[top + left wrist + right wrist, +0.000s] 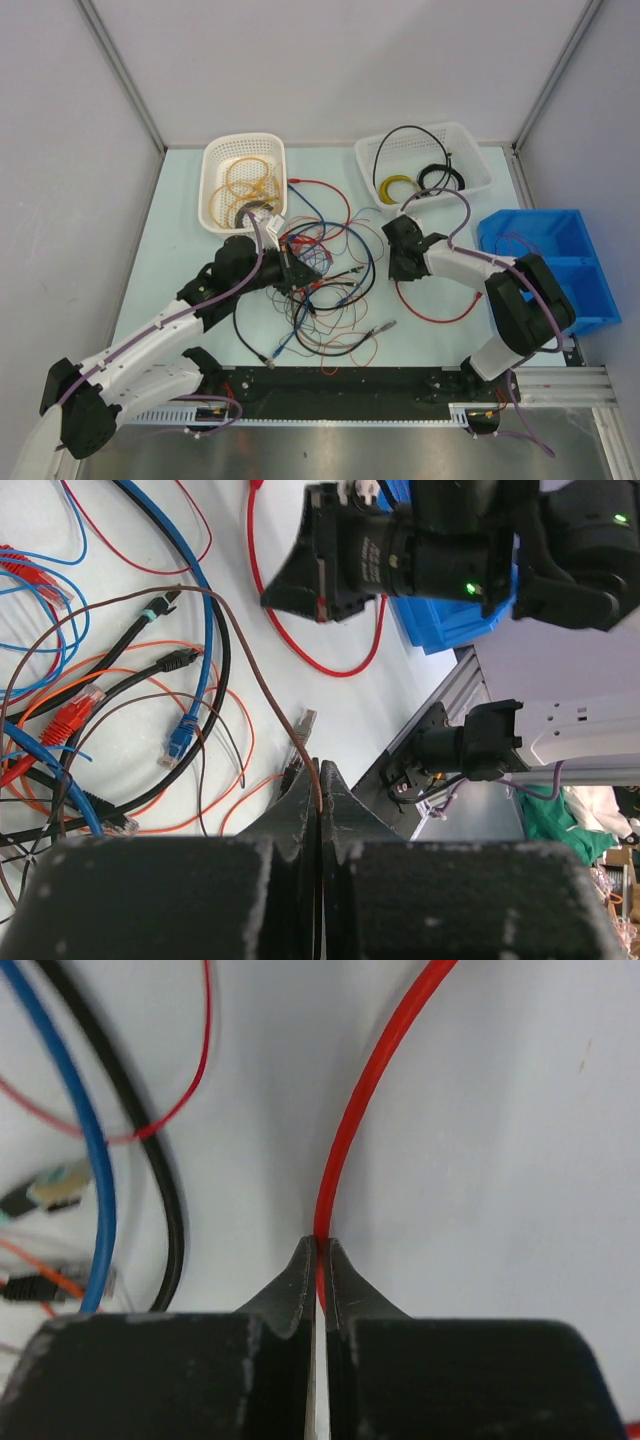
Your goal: Untangle the cables
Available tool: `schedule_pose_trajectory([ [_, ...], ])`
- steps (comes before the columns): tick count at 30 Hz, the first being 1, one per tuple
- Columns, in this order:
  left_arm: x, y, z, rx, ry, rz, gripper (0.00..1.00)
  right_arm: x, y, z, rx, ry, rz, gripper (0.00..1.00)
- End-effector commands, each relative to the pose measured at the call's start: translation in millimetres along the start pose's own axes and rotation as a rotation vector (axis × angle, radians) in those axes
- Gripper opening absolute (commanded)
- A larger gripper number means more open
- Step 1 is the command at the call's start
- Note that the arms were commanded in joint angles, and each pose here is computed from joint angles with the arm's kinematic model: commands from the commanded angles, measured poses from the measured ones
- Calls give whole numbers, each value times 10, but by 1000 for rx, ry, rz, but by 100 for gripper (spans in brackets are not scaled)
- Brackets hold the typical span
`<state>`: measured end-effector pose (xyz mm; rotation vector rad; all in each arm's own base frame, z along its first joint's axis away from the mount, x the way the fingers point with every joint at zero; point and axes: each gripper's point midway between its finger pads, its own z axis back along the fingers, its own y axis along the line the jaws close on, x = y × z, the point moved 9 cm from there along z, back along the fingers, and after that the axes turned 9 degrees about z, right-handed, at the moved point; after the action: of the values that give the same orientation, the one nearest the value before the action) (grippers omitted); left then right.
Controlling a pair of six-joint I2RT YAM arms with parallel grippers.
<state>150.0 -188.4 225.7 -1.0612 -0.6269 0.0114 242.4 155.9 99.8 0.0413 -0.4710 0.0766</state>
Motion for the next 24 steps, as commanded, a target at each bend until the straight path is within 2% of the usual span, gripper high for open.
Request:
schedule_pose_trajectory([
  [1, 60, -73, 22, -31, -25, -10, 0, 125, 65, 570, 50, -95, -10, 0],
  [3, 70, -87, 24, -34, -27, -13, 0, 320, 103, 940, 96, -204, -27, 0],
  [7, 76, -96, 26, -36, -32, -13, 0, 536, 55, 1526, 133, -333, -58, 0],
  [11, 73, -92, 32, -35, -31, -12, 0, 782, -161, 2065, 105, -499, -112, 0],
  [15, 68, -104, 36, -44, -27, -13, 0, 1070, -835, 2439, 12, -657, -301, 0],
  [20, 75, -124, 50, -52, -30, -19, 0, 1302, -1426, 2954, 14, -875, -481, 0],
  [21, 75, -126, 52, -52, -27, -20, 0, 1347, -1458, 2989, -22, -885, -486, 0],
  [24, 94, -140, 48, -52, -28, -28, 0, 1443, -1374, 2933, 49, -847, -472, 0],
])
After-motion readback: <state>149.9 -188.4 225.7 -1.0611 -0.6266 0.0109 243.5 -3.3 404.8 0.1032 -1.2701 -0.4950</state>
